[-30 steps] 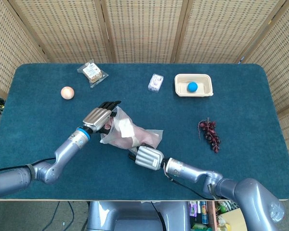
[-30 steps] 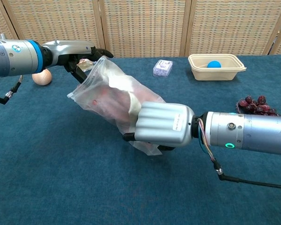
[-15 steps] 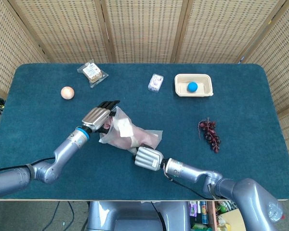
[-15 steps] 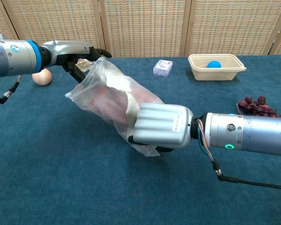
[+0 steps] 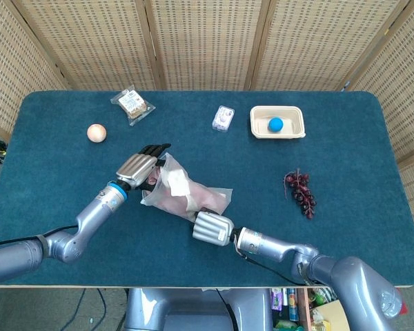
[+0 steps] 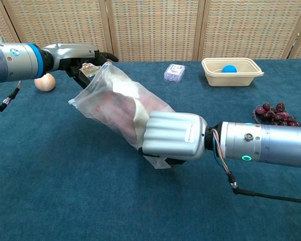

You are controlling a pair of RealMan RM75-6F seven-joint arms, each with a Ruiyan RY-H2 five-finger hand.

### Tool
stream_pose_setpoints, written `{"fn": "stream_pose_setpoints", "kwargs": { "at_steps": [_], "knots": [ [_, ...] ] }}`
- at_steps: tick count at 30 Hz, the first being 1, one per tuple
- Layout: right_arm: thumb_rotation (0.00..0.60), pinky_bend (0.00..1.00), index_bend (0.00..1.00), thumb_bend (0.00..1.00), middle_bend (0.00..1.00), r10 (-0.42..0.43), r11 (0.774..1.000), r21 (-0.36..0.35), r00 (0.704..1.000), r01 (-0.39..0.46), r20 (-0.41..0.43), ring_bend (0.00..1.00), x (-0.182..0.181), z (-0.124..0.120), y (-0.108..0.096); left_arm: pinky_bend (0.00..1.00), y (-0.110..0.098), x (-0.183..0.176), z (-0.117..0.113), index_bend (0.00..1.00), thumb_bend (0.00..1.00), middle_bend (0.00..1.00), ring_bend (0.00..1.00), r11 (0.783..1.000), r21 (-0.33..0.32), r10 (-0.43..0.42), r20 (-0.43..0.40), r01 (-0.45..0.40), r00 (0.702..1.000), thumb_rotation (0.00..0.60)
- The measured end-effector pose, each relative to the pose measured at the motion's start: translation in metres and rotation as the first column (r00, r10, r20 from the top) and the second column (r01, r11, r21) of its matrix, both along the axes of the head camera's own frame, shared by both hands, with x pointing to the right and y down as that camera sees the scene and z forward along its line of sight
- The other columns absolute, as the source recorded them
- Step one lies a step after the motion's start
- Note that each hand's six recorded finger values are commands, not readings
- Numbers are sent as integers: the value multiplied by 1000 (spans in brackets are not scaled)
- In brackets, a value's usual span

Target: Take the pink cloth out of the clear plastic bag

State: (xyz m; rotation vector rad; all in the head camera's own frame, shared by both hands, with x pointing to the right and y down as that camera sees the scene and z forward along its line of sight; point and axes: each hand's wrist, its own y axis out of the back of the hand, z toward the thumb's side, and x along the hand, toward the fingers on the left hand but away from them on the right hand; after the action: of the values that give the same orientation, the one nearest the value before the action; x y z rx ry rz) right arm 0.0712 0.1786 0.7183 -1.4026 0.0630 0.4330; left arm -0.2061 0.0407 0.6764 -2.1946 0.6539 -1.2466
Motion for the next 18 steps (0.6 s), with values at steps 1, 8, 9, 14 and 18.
{"fn": "stream_pose_setpoints", "kwargs": {
  "at_steps": [1,8,9,14,18],
  "knots": [
    [600,901,760,506,801,0,1000,2,1000,0,-1,687,1,0,0,0,0,0,0,651,522,0,0,1000,1,-1,1,1,1000,600],
    [600,901,762,511,803,-7,999,33,1000,8,-30,690,18,-1,-7,0,-12,-16,-7,652,521,0,0,998,44,-34,11,34,999,600],
    [600,901,762,512,803,-6,999,42,999,7,-39,690,25,-2,-10,0,-14,-20,-8,652,521,0,0,998,50,-41,14,40,999,600],
    [600,901,762,514,804,10,997,74,997,-4,-82,690,53,-6,-21,0,-31,-48,-21,653,521,0,0,993,91,-83,37,79,996,600],
    [600,901,762,516,804,31,994,105,991,-17,-129,690,82,-10,-31,0,-42,-76,-32,653,522,0,0,986,123,-124,58,116,991,600]
  ]
}}
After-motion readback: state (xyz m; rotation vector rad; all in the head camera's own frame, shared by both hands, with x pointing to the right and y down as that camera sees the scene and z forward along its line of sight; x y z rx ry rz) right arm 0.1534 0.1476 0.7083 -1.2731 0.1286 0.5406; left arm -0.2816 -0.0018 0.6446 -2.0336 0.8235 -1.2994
